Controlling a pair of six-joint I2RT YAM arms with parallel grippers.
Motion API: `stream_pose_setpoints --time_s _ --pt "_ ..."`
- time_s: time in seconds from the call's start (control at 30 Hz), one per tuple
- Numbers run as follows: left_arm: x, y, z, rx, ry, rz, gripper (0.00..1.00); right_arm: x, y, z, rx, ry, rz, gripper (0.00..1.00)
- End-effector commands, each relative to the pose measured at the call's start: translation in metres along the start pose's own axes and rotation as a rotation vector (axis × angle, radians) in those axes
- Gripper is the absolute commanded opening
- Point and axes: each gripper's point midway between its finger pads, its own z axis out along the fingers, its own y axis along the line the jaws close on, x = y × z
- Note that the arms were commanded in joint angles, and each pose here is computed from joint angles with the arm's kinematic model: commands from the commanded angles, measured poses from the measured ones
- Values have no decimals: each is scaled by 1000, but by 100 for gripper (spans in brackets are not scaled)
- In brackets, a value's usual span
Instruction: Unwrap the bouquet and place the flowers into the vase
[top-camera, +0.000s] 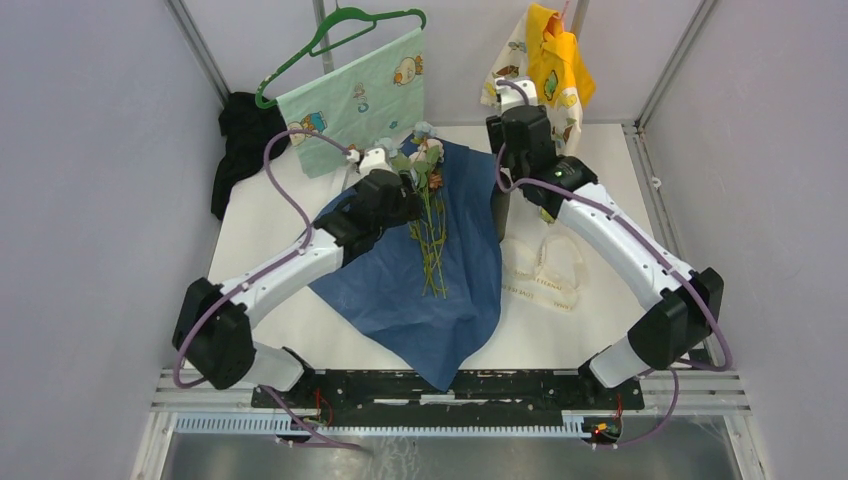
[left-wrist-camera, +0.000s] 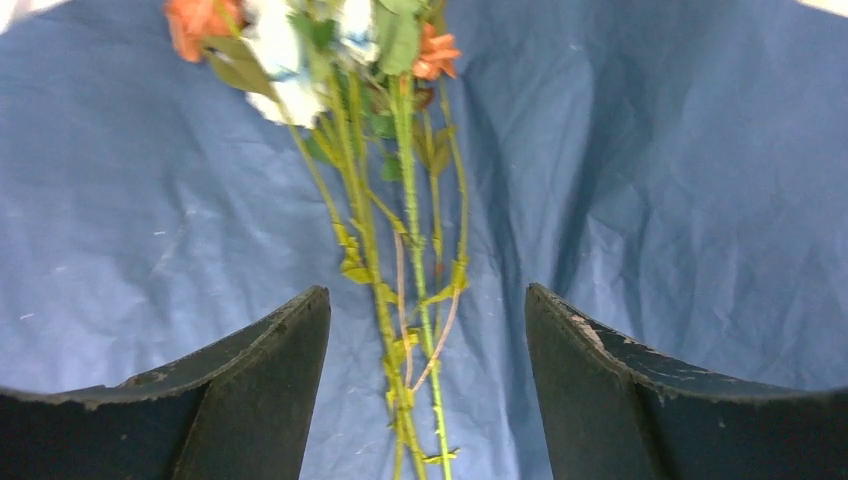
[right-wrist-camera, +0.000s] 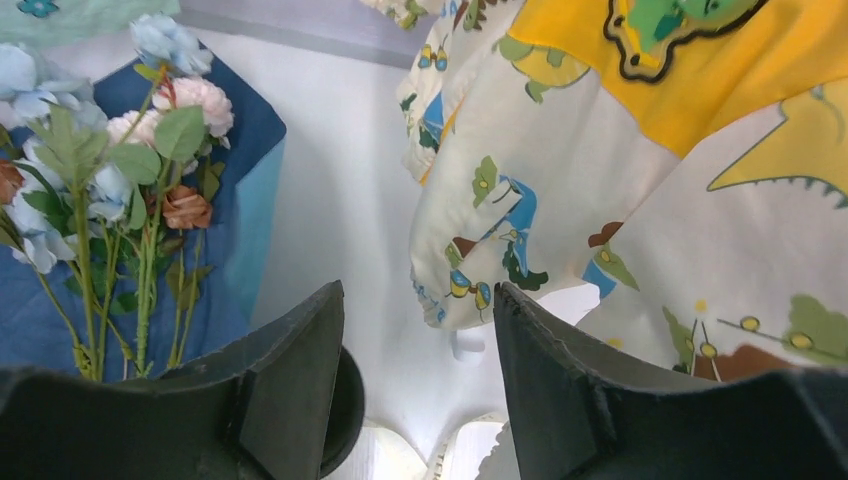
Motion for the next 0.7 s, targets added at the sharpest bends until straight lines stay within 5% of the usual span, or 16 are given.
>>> stream_pose_setpoints --time_s 0.0,0.3,0.67 --pt "-26 -58 11 185 -32 -73 77 3 0 8 -103 25 71 62" --pt "-6 -78 47 241 32 -85 75 39 -18 4 -164 58 153 62" --pt "17 -83 88 239 87 -71 73 39 23 2 -380 57 192 61"
